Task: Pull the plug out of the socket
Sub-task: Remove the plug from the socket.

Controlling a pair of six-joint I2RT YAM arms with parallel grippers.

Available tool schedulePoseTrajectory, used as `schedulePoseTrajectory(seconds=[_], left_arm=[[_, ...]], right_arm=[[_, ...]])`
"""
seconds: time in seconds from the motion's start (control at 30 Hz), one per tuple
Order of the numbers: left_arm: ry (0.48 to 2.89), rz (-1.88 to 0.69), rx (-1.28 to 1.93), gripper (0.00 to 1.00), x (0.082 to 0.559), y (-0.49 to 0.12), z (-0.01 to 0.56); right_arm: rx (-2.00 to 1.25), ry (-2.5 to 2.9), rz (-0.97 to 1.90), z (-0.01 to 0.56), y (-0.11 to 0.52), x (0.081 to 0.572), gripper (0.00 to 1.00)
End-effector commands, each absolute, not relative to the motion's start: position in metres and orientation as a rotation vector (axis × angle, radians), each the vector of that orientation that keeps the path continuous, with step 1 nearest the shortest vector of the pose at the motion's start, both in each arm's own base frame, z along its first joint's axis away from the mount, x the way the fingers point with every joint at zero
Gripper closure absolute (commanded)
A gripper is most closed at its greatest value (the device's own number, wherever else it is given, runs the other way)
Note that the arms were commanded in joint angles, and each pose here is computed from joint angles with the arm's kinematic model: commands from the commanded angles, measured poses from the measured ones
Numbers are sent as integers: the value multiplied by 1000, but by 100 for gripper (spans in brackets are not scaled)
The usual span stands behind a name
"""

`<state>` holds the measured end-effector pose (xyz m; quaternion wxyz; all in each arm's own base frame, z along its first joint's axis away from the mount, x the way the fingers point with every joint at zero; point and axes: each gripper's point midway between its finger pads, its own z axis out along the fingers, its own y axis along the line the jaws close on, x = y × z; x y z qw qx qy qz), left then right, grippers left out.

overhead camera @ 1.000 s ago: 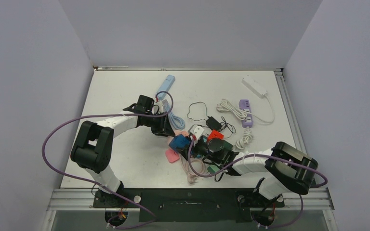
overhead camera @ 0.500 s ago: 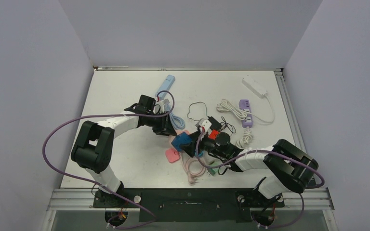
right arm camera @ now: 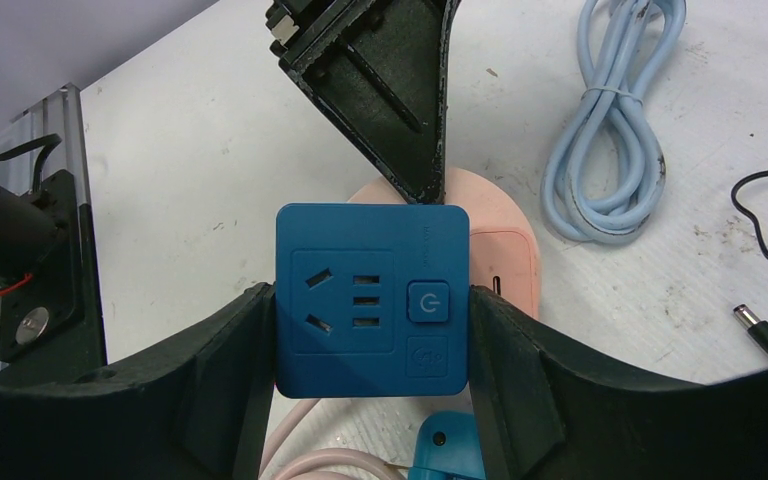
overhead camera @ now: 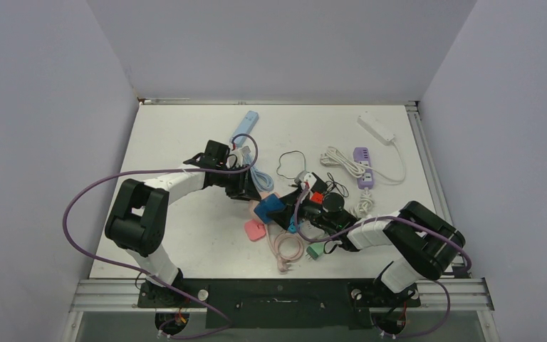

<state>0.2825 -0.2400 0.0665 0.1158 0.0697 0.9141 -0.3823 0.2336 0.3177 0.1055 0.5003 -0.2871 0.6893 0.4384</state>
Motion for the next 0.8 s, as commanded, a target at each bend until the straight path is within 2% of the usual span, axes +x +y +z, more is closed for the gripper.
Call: schedulePoseTrajectory(seconds=[0.0,0.27,0.57,0.77], left_arm=[[2661,-1003,264,100,292,-231,61],[2676,-963,232,100,295,-224,59],[2681,-942,200,100,300,-217,57],[2479,-1077,260,100,309,-226,102]], right_arm=[[-653,1493,1060,152,321,245,95],[-717,1472,928,158,327,236,95],[-646,1353,876,194,302,230,95],[-522,1453,741,181,275,260,95]])
